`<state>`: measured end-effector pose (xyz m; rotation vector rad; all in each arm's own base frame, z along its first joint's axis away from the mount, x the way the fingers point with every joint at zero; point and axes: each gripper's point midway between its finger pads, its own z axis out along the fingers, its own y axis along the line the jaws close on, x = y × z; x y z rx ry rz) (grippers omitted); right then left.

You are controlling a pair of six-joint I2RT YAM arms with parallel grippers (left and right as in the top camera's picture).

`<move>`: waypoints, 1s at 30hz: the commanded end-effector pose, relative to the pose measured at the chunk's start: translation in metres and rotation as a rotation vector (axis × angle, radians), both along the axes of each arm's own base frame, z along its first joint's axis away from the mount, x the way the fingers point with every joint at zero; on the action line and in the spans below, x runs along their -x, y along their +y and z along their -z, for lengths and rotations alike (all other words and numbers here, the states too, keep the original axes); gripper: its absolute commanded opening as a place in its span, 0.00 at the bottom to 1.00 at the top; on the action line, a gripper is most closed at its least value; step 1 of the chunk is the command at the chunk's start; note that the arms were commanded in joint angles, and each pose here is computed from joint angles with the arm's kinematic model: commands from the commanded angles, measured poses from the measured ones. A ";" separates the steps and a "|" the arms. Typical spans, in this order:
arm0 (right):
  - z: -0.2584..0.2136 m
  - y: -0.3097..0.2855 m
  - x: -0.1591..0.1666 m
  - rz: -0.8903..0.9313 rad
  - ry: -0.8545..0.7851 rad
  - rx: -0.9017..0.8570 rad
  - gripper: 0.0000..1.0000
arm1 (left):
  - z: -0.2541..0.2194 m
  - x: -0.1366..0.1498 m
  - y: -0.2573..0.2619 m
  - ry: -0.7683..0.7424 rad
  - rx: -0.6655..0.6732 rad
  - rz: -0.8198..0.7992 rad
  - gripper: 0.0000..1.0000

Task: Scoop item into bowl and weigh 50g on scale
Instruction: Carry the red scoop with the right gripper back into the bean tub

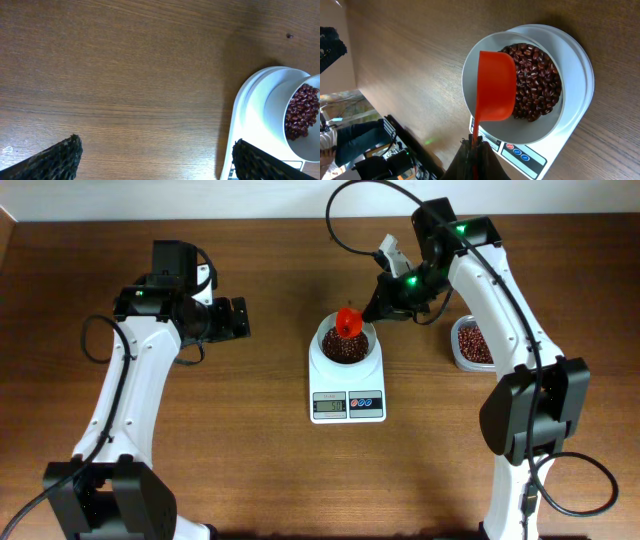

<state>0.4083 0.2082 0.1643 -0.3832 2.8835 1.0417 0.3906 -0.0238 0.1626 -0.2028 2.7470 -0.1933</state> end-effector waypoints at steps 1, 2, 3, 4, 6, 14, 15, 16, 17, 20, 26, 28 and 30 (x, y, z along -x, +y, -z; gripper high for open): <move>-0.007 0.003 0.001 -0.018 -0.018 -0.026 0.04 | 0.004 0.001 -0.001 0.012 0.000 0.000 0.99; -0.007 0.003 0.001 -0.018 -0.018 -0.026 0.04 | 0.004 0.001 -0.001 0.012 0.000 0.000 0.99; -0.007 0.003 0.001 -0.018 -0.018 -0.026 0.04 | 0.004 0.001 -0.001 0.012 0.000 0.000 0.99; -0.007 0.003 0.001 -0.018 -0.018 -0.026 0.04 | 0.004 0.001 -0.001 0.012 0.000 0.000 0.99; -0.007 0.003 0.001 -0.017 -0.018 -0.026 0.04 | 0.004 0.001 -0.001 0.012 0.000 0.000 0.99; -0.059 -0.057 -0.024 0.084 -0.112 -0.049 0.04 | 0.004 0.001 -0.001 0.012 0.000 0.000 0.99; -0.061 -0.072 -0.026 0.115 -0.108 -0.037 0.04 | 0.004 0.001 -0.001 0.012 0.000 0.000 0.99; -0.061 -0.093 -0.028 0.158 -0.098 -0.009 0.04 | 0.004 0.001 -0.001 0.012 0.000 0.000 0.99; -0.057 -0.113 -0.029 0.199 -0.086 0.028 0.04 | 0.004 0.001 -0.001 0.012 0.000 0.000 0.99; -0.037 -0.198 -0.022 0.358 -0.014 0.230 0.04 | 0.004 0.001 -0.001 0.012 0.000 0.000 0.99; -0.001 -0.276 0.010 0.516 0.161 0.550 0.04 | 0.004 0.001 -0.001 0.012 0.000 0.000 0.99; 0.015 -0.281 0.010 0.519 0.176 0.585 0.04 | 0.004 0.001 -0.001 0.012 0.000 0.000 0.99; 0.032 -0.281 0.009 0.514 0.185 0.591 0.04 | 0.004 0.001 -0.001 0.012 0.000 0.000 0.99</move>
